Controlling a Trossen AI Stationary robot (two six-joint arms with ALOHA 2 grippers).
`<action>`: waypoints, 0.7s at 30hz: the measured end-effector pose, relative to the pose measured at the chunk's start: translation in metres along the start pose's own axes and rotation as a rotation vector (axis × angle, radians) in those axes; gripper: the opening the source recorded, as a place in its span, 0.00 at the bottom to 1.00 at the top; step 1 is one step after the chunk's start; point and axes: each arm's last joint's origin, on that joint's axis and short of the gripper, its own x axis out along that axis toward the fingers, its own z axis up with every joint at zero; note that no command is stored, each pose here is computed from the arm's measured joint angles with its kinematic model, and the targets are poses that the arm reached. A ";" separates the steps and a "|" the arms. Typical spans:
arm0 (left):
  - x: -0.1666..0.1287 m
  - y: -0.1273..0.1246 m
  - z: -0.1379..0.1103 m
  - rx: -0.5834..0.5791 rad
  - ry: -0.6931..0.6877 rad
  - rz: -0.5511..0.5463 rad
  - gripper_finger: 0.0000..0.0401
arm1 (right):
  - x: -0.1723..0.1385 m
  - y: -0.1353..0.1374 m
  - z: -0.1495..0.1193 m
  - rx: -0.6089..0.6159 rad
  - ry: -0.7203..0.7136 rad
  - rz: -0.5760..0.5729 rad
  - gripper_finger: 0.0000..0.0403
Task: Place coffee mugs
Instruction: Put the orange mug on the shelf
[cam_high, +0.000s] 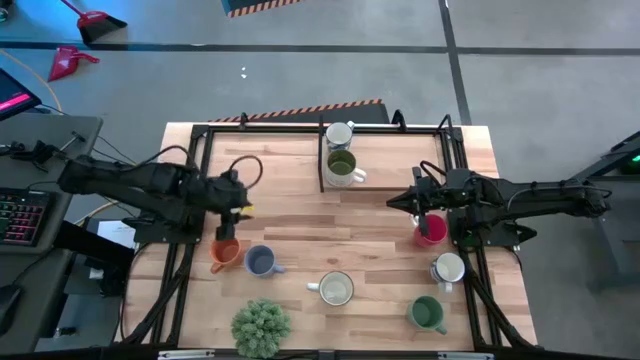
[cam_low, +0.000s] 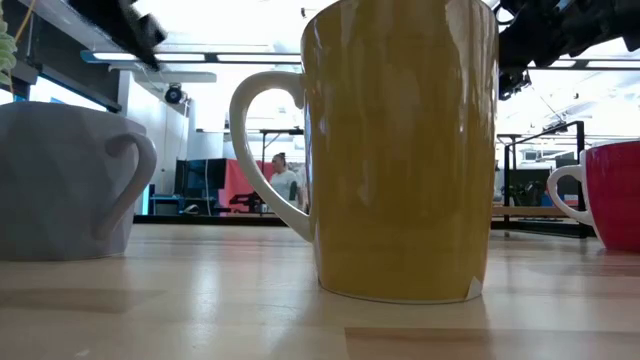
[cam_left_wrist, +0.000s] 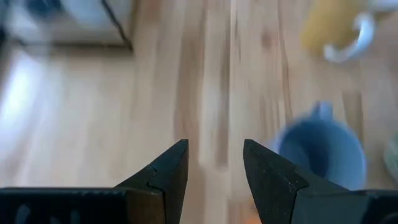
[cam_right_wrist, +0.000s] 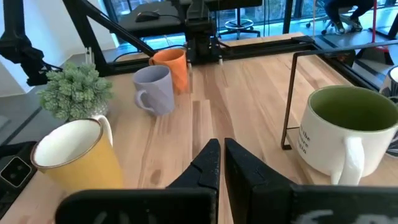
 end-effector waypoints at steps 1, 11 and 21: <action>0.000 -0.003 -0.004 -0.021 0.039 -0.007 0.36 | 0.000 0.000 0.000 0.000 0.001 0.000 0.00; 0.019 -0.029 -0.023 -0.151 0.311 0.017 0.36 | 0.000 0.000 0.000 0.023 0.006 -0.001 0.00; 0.049 -0.044 -0.052 -0.165 0.497 0.088 0.36 | 0.000 0.001 0.000 0.027 0.008 0.023 0.00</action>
